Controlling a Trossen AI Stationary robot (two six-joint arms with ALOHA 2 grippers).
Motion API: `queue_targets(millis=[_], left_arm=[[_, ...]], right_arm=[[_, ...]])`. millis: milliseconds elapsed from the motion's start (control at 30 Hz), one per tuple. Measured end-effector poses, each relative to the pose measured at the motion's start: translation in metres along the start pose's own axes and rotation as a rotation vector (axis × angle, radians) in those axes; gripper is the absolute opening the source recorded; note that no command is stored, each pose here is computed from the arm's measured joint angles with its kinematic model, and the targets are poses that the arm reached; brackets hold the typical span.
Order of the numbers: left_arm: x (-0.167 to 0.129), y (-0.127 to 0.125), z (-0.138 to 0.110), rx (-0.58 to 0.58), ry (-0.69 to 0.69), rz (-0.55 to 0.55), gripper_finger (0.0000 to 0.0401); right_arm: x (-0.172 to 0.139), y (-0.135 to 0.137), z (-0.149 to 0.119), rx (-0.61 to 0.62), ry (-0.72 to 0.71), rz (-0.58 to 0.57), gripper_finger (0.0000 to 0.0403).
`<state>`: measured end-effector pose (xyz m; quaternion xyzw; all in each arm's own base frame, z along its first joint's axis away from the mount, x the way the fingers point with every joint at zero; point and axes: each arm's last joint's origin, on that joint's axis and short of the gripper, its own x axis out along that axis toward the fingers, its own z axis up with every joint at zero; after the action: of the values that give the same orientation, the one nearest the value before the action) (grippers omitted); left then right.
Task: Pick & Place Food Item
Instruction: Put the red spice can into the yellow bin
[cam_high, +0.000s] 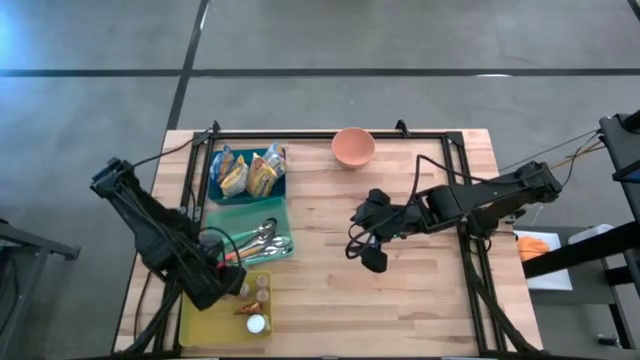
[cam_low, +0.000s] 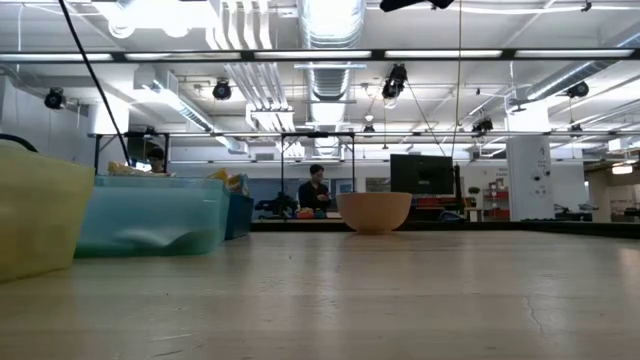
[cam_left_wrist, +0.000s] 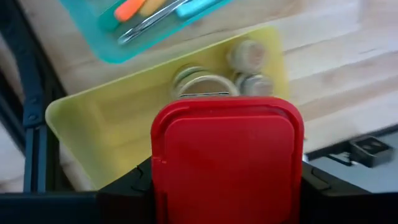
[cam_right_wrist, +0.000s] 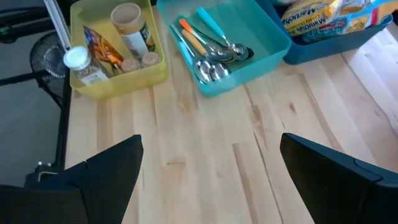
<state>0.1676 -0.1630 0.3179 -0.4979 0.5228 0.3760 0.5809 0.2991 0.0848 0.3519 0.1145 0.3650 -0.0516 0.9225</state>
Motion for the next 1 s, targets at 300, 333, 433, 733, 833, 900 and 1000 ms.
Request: queue_targets(millis=[300,333,433,733,833,900,1000], left_arm=[[0.019,0.011,-0.003,-0.048,0.03,0.104,0.0201],[0.019,0.011,-0.003,-0.051,0.028,0.107,0.0201],[0.02,0.014,-0.003,-0.074,0.013,0.129,0.0201],[0.018,0.029,-0.015,-0.147,-0.028,0.181,0.0201],[0.021,0.029,-0.017,-0.151,-0.022,0.174,0.0201],[0.026,0.028,-0.018,-0.153,-0.039,0.171,0.0201],[0.033,0.024,-0.018,-0.166,-0.111,0.135,0.0201]], right_arm=[[0.0,0.0,-0.003,-0.023,0.029,-0.011,0.0372],[0.0,0.0,-0.004,-0.026,0.033,-0.012,0.0372],[0.0,-0.001,-0.005,-0.031,0.049,-0.019,0.0372],[0.0,-0.002,-0.008,-0.039,0.073,-0.031,0.0372],[0.0,-0.002,-0.008,-0.044,0.072,-0.031,0.0372],[0.0,-0.002,-0.008,-0.047,0.073,-0.031,0.0372],[0.0,-0.002,-0.008,-0.048,0.073,-0.031,0.0372]])
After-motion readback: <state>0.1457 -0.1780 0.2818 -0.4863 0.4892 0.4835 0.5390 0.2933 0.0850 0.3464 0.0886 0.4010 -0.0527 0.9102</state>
